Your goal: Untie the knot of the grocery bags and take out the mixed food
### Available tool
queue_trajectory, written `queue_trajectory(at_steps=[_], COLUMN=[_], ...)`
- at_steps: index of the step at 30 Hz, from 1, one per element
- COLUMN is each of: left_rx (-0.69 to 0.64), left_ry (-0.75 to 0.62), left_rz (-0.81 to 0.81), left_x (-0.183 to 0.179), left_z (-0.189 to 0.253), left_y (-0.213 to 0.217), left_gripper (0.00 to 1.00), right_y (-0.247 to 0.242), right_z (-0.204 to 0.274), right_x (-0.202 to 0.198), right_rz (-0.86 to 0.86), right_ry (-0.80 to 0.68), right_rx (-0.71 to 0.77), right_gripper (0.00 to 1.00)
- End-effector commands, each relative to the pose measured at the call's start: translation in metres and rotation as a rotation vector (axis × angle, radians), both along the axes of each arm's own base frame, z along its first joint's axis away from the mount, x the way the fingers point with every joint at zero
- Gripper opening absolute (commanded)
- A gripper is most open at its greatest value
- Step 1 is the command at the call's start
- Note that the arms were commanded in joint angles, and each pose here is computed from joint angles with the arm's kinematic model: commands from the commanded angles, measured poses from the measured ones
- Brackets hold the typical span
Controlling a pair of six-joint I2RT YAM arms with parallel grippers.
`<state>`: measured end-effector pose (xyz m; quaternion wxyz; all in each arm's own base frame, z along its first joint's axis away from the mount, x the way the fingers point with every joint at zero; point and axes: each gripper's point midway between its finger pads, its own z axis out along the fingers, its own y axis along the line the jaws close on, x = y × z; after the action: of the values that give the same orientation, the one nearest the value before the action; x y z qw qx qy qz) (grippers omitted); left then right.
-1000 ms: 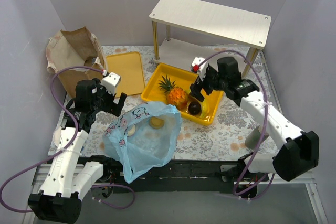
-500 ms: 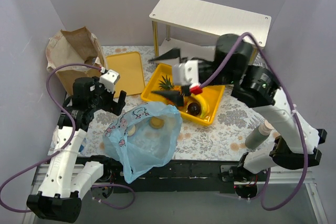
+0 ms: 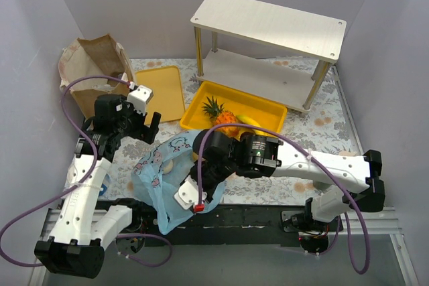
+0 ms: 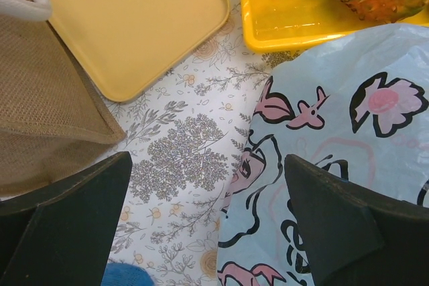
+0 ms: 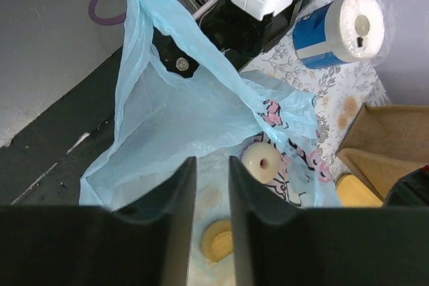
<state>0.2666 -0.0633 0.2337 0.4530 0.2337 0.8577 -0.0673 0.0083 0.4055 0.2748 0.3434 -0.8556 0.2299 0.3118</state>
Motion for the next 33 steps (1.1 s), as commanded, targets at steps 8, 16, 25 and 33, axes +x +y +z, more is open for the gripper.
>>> queue_trajectory(at_steps=[8, 16, 25, 33], left_rx=[-0.009, -0.024, -0.023, -0.032], left_ry=[-0.05, -0.047, -0.028, -0.011], left_rz=[0.001, 0.001, -0.005, -0.008], left_x=[-0.009, -0.01, -0.018, -0.025], left_z=[0.012, 0.011, 0.0, 0.0], left_y=[0.002, 0.002, 0.003, 0.003], left_gripper=[0.98, 0.98, 0.98, 0.98], right_y=[0.013, 0.003, -0.007, 0.005], right_z=[-0.138, -0.168, -0.208, -0.23], right_x=[0.1, 0.176, 0.192, 0.23], right_rz=[-0.407, -0.622, -0.658, -0.745], right_ry=[-0.217, -0.307, -0.241, -0.25], right_rx=[-0.267, -0.339, -0.43, -0.427], right_gripper=[0.22, 0.29, 0.47, 0.41])
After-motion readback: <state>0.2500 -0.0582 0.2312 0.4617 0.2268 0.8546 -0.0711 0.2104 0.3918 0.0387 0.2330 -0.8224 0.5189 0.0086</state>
